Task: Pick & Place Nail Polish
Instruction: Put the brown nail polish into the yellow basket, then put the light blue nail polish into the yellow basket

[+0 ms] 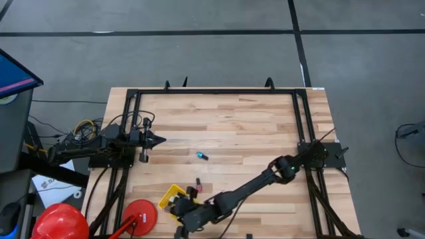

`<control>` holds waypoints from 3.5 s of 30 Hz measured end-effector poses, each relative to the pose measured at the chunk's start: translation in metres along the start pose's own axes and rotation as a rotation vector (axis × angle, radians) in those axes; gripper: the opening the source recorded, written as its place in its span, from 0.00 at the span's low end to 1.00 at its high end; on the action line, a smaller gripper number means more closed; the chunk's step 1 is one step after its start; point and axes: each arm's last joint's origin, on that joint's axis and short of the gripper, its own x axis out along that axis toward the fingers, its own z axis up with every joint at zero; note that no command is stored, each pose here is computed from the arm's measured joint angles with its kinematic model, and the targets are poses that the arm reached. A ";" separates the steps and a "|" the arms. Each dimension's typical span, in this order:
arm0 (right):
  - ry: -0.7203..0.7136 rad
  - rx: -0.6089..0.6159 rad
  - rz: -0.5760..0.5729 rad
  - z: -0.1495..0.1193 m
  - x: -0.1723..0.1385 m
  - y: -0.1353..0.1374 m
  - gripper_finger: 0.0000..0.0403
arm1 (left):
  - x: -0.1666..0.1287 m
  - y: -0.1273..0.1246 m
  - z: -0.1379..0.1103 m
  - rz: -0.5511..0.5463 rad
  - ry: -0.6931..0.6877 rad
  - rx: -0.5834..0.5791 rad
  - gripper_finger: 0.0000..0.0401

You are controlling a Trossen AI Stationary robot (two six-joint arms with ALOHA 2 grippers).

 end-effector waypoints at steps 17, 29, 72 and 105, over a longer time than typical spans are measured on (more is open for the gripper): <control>0.112 0.106 -0.072 -0.017 0.012 -0.007 0.15 | 0.000 0.000 0.000 0.000 -0.001 0.000 0.00; 0.146 0.115 -0.045 -0.020 0.011 -0.005 0.16 | 0.000 0.000 0.000 0.000 -0.002 0.000 0.00; 0.398 -0.388 -0.519 0.075 -0.120 -0.073 0.48 | 0.000 0.000 0.000 0.000 -0.004 0.000 0.00; 0.588 -0.352 -0.459 0.011 -0.043 -0.161 0.53 | 0.000 0.000 0.000 0.000 -0.004 0.000 0.00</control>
